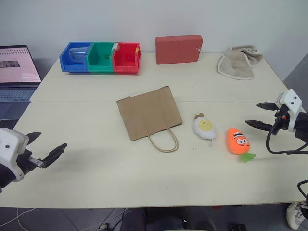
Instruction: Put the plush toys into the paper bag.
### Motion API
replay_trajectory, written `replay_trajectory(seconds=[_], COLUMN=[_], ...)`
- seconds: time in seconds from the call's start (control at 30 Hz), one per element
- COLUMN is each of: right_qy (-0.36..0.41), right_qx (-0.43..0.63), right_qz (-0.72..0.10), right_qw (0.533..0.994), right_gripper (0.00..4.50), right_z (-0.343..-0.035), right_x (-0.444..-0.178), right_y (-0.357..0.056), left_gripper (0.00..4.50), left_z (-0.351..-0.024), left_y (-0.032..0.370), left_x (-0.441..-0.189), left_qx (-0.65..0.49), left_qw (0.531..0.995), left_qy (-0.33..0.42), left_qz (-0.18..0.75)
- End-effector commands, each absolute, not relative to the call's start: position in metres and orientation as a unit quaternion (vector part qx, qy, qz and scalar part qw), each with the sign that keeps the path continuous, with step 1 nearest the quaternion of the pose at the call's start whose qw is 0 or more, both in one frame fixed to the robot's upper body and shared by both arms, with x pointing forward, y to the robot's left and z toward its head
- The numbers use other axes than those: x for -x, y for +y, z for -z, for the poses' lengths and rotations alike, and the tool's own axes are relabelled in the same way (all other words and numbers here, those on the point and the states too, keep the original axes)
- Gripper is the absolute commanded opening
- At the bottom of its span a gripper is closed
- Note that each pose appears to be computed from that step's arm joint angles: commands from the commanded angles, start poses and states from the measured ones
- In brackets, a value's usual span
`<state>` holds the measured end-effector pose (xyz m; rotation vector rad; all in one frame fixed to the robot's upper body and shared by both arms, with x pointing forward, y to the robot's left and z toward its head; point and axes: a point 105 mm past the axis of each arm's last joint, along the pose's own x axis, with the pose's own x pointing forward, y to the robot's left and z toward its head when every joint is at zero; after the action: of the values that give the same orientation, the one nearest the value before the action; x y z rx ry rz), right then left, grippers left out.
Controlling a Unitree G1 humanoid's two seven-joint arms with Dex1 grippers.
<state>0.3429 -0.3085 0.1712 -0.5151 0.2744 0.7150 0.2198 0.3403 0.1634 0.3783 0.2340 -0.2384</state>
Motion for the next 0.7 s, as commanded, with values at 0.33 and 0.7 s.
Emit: replay_trajectory(seconds=[0.33,0.7], right_qy=[0.123,0.115], right_qx=[0.262,0.257], right_qz=[-0.344,-0.342], right_qw=[0.893,0.896], right_gripper=[4.50,4.50], right_z=[-0.185,-0.186], right_x=[-0.346,-0.347], right_y=[-0.308,-0.307], left_gripper=[4.41,4.41], left_z=[-0.174,-0.180], left_y=[0.334,0.330], left_x=[-0.218,-0.215], left_qx=[-0.196,-0.160], left_qw=[0.967,0.973], left_qy=[0.096,0.073], left_qz=[0.130,0.151])
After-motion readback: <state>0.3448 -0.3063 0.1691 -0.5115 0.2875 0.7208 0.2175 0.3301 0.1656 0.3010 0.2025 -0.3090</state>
